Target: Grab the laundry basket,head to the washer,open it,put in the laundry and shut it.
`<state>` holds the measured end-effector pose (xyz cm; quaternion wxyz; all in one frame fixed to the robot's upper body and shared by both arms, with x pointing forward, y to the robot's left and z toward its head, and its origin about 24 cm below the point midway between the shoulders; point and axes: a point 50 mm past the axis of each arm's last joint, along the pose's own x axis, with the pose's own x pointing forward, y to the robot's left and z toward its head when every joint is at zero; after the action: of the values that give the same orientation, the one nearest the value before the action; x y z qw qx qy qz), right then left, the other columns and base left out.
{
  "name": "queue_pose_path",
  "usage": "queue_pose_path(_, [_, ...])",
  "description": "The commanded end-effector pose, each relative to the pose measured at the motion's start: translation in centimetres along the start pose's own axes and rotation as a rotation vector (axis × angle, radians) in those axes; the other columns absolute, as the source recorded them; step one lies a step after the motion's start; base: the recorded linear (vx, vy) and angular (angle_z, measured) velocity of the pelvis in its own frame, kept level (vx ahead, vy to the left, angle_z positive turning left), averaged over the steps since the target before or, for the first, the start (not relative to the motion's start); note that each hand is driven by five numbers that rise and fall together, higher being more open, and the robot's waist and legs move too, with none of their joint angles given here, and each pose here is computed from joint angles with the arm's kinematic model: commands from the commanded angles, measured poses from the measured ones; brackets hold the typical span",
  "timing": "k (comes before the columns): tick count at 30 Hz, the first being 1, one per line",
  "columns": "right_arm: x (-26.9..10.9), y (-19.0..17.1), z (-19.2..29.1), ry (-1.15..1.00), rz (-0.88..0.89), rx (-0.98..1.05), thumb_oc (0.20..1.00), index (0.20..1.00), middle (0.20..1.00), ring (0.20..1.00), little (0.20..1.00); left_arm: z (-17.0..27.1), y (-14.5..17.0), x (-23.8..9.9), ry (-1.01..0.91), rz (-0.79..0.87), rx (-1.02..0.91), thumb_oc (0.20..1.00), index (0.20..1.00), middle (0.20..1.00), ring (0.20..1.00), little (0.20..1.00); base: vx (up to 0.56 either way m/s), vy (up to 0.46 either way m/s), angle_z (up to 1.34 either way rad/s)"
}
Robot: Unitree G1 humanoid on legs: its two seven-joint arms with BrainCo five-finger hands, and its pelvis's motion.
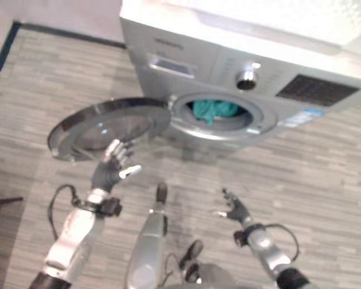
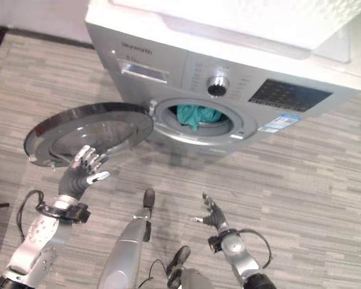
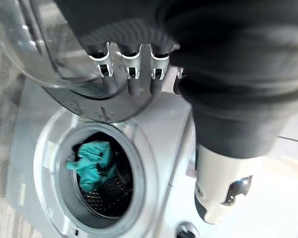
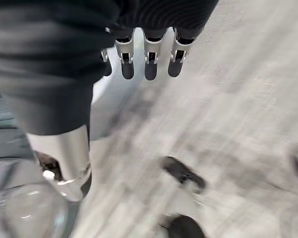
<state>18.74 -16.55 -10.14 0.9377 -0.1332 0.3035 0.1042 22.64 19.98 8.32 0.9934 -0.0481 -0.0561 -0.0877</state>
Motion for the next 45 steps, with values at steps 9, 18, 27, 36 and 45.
queue_pose_path(9, [-0.8,3.4,-4.3,0.205,0.076,0.046,1.000,1.000,1.000,1.000,1.000,-2.3,-1.8,0.1,0.074,-0.044,-0.038,1.000,1.000,1.000,1.000,1.000,-0.03,-0.043,0.02])
queue_pose_path(18, [-0.1,2.8,-3.4,0.181,0.064,0.022,1.000,1.000,1.000,1.000,1.000,-4.0,-3.1,0.0,0.131,-0.053,-0.112,1.000,1.000,1.000,1.000,1.000,-0.15,-0.088,0.02])
queue_pose_path(27, [-0.5,2.8,-4.0,0.206,0.085,0.006,1.000,1.000,1.000,1.000,1.000,-3.9,-3.8,0.2,0.122,-0.074,-0.133,1.000,1.000,1.000,1.000,1.000,-0.09,0.025,-0.02])
queue_pose_path(36, [-2.0,3.6,-6.8,0.319,0.094,0.023,1.000,1.000,1.000,1.000,1.000,-4.6,-4.0,-0.1,0.147,-0.076,-0.128,1.000,1.000,1.000,1.000,1.000,0.06,0.106,0.34])
queue_pose_path(45, [-2.2,4.2,-7.7,0.371,0.095,0.033,1.000,1.000,1.000,1.000,1.000,-3.3,-2.7,0.0,0.081,-0.023,-0.040,1.000,1.000,1.000,1.000,1.000,0.00,0.014,0.02])
